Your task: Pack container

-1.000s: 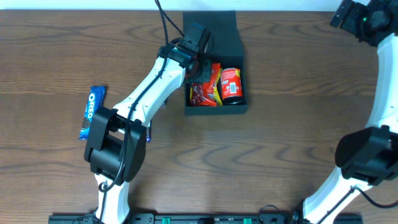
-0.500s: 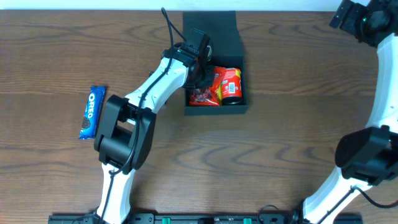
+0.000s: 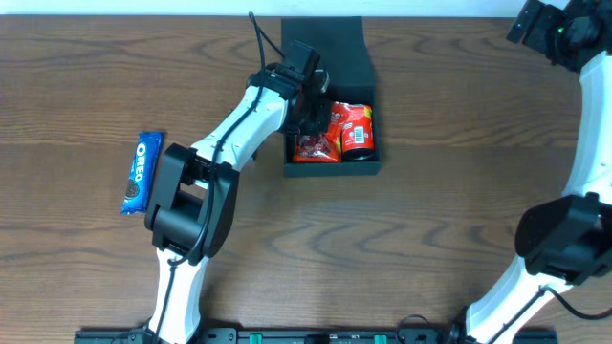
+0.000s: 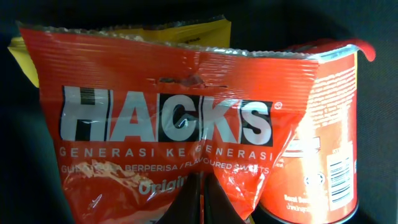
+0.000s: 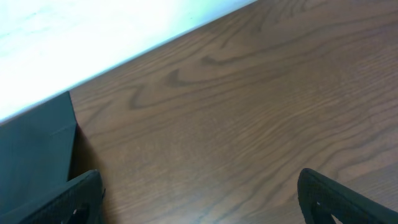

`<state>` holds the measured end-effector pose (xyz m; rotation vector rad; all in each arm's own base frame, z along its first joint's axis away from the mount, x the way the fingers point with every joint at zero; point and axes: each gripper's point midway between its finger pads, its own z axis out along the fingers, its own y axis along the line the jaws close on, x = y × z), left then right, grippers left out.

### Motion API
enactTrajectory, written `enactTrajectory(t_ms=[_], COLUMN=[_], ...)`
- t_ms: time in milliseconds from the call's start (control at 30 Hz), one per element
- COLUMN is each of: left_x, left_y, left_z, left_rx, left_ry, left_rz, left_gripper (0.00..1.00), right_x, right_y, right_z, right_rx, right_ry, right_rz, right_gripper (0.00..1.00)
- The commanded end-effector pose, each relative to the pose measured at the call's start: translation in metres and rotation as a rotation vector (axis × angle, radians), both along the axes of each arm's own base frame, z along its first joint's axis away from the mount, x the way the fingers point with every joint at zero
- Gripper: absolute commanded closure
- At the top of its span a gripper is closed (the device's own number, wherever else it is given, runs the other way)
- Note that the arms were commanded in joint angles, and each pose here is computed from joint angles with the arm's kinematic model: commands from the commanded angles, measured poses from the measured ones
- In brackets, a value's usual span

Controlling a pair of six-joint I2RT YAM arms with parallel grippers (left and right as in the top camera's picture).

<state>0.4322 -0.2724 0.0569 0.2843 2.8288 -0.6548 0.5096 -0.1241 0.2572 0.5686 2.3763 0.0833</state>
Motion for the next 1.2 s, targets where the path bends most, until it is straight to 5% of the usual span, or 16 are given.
enactTrajectory(t_ms=[0,200,800,833,900,933,967,1000,1167], left_x=[0.014,0.025,-0.001,0.001,0.007,0.012,0.019,0.026,0.055], left_y=[0.009,0.045,0.058,0.058,0.058,0.058,0.062,0.068,0.129], left_z=[0.045,0.074,0.025,0.026,0.032,0.039,0.049,0.057,0.097], left_rx=[-0.006,0.137,0.252,0.254,0.243,0.234,0.225,0.224,0.205], left_ry=[-0.109,-0.217,-0.105,-0.114,-0.139,-0.155,-0.172,-0.185,-0.221], left_rz=[0.008,0.103,-0.020,-0.018,-0.006,0.006,0.043,0.088,0.332], left_gripper=[0.94,0.94,0.94,0.94,0.94,0.94,0.94,0.94,0.94], right_x=[0.002,0.003,0.005,0.004,0.003,0.003,0.004,0.005,0.007], right_y=[0.003,0.003,0.003,0.003,0.007,0.015,0.027,0.038,0.105], right_z=[-0.006,-0.006,-0.010,-0.010,-0.012,-0.013,-0.014,-0.014,-0.016], right_rx=[0.007,0.007,0.024,0.025,0.019,0.018,0.024,0.028,0.046], right_ry=[0.011,0.010,0.012,0.014,0.026,0.030,0.033,0.036,0.040], right_rz=[0.010,0.010,-0.009,-0.008,0.013,0.050,0.102,0.145,0.369], right_gripper=[0.01,0.01,0.01,0.04,0.27,0.45,0.78,0.94,0.98])
